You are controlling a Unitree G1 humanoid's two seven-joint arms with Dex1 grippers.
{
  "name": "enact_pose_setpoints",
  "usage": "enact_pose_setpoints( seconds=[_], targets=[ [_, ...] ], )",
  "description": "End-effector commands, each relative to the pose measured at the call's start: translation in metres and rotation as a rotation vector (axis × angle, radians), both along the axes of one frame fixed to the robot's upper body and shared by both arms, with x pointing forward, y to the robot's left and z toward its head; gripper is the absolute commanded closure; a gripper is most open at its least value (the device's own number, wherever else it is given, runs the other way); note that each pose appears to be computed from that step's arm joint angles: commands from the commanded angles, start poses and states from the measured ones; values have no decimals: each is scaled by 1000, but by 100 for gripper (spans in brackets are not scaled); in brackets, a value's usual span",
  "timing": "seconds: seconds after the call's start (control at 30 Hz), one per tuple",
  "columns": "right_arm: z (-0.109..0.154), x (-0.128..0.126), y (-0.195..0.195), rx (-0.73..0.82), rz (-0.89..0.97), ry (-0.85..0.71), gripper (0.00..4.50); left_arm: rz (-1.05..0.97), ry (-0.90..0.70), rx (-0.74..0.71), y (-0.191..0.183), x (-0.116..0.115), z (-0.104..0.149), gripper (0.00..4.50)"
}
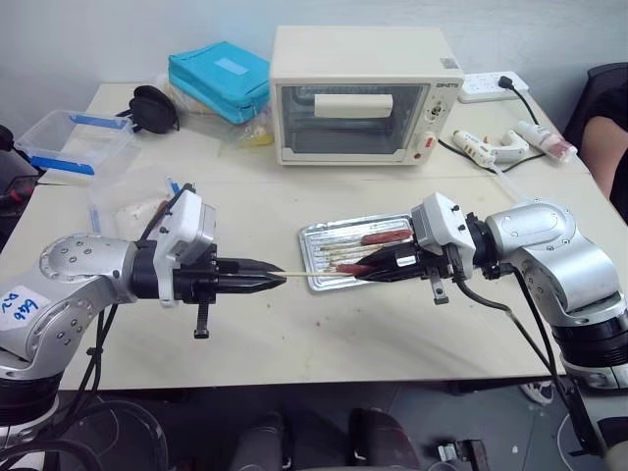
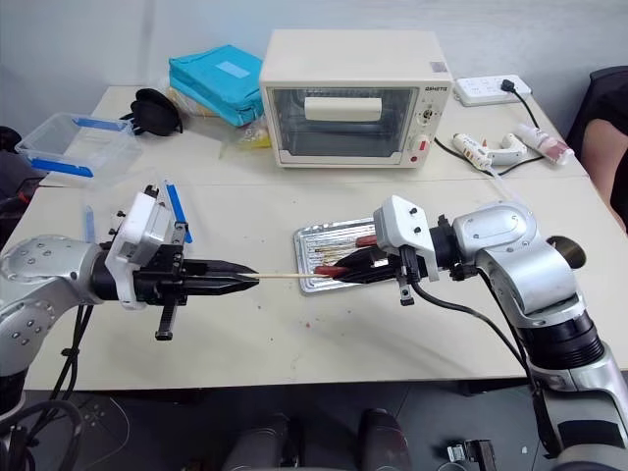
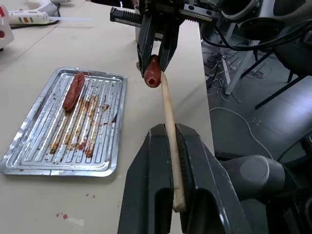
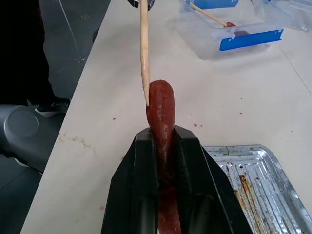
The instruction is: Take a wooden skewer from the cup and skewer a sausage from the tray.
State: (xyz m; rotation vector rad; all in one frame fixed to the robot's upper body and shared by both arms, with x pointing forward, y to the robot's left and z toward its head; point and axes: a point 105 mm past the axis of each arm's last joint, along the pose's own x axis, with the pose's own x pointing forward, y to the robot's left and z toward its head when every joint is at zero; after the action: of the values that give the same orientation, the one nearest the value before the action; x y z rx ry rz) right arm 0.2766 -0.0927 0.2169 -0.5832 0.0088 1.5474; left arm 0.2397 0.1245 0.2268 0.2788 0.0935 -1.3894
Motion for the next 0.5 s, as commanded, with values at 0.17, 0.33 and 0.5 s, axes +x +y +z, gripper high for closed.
enact_pose_setpoints(
  seconds=[0.17, 0.33, 0.5],
  targets=[
    [11, -2, -8, 1, -3, -46, 429, 33, -36, 17, 11, 0, 7, 450],
    [12, -2, -10, 0, -7, -47, 429, 41, -35, 32, 15, -1, 7, 450],
    [11, -2, -12, -5, -9, -45, 429, 47, -41, 36, 18, 1, 9, 450]
  ],
)
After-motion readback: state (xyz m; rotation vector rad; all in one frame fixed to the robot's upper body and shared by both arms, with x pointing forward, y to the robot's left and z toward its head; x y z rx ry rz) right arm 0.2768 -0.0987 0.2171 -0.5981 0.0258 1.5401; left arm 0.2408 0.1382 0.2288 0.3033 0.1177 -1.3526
